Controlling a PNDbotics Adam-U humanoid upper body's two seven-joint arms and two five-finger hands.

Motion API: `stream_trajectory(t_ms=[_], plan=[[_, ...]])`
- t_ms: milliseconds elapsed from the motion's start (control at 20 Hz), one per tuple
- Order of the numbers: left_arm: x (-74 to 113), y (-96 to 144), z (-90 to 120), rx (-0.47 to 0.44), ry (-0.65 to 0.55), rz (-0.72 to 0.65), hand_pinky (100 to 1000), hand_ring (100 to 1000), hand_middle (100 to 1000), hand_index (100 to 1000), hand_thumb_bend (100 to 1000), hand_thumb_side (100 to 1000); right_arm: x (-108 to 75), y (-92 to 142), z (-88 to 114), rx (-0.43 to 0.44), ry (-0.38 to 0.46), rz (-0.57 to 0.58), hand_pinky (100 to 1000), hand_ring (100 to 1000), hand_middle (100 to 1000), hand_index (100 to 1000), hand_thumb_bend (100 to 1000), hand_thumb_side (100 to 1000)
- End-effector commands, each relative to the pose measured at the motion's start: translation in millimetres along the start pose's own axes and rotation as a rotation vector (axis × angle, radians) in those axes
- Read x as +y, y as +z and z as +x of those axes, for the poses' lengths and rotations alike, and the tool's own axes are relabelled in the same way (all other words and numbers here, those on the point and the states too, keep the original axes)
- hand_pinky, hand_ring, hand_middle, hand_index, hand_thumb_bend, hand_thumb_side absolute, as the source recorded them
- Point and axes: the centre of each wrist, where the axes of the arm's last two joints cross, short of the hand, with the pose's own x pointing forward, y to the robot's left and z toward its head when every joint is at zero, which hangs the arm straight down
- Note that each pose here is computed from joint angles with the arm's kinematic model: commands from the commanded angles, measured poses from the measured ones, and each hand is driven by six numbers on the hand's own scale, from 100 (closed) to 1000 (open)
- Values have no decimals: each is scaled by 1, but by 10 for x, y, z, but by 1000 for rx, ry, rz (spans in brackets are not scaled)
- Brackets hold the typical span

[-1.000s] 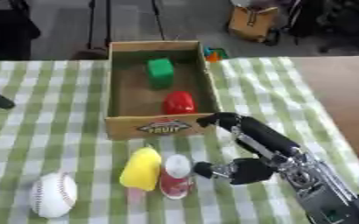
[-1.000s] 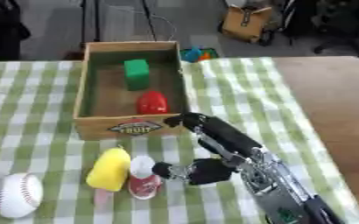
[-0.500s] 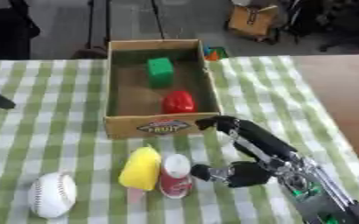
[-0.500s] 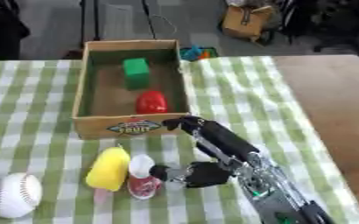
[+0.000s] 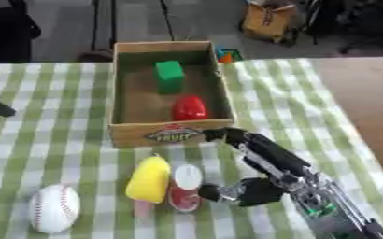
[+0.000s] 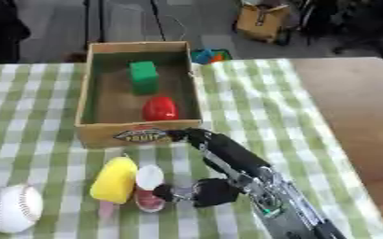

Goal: Pick up objects on the table and place them in the box.

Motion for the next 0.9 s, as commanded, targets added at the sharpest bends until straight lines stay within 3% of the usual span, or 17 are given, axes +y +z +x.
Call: stream_trajectory(t_ms=[50,900], plan=[[14,-41,43,-22,-6,1,504,508,587,611,153,878,-9,-35,2,-12,7,-11,829,901,830,979,709,836],[-1,-37,42,-20,2,-3,506,511,590,612,151,881,347,-157,-104,51,-50,-32,796,868,776,931,699,788]])
